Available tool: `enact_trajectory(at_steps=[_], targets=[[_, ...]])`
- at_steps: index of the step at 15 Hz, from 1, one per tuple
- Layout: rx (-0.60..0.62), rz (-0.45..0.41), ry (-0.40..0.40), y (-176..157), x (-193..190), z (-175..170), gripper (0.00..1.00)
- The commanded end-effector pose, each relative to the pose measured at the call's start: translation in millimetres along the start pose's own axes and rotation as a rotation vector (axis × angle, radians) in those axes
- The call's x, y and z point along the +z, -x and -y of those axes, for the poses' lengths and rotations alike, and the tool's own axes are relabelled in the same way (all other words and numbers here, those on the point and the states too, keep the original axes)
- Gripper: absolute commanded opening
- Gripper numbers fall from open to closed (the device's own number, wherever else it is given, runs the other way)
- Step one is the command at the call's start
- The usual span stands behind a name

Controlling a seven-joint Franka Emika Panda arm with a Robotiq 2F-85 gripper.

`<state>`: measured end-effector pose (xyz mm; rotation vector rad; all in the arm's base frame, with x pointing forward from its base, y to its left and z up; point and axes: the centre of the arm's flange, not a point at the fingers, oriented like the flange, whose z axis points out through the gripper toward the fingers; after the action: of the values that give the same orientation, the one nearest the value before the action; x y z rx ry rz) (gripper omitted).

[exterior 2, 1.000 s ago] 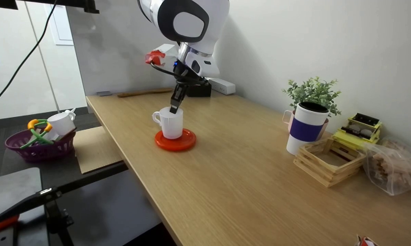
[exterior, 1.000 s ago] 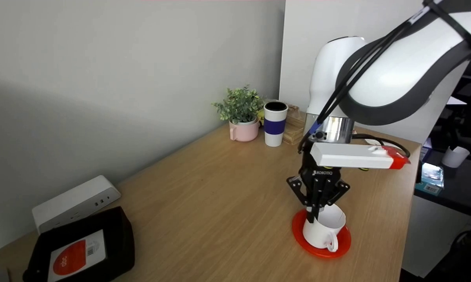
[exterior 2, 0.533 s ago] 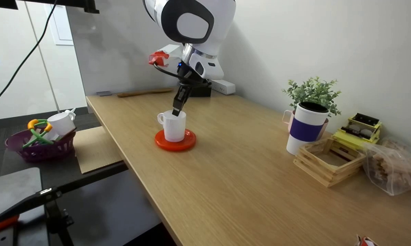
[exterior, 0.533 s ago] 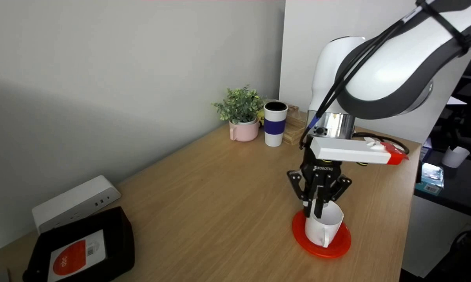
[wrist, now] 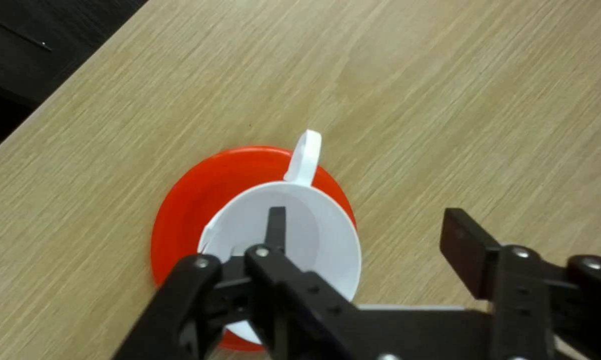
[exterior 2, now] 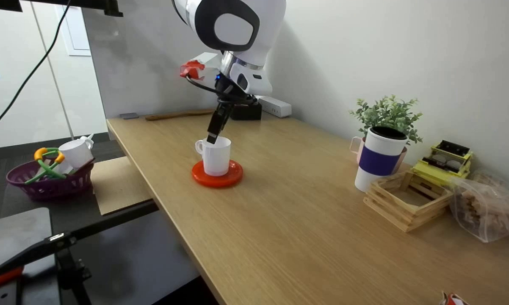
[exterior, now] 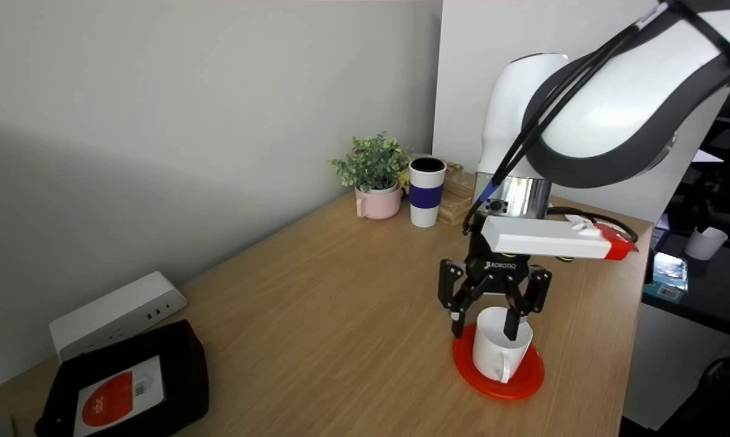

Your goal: Put the white mug on top of the orange plate

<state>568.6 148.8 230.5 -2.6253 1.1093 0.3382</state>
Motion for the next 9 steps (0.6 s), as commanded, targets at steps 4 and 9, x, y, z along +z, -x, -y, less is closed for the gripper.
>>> enact_trajectory(at_steps=[4, 9], targets=[[-0.009, -0.075, -0.008, 49.5, -24.9, -3.1, 1.0], [-0.015, -0.061, -0.007, 48.0, -27.6, 9.7, 1.0]])
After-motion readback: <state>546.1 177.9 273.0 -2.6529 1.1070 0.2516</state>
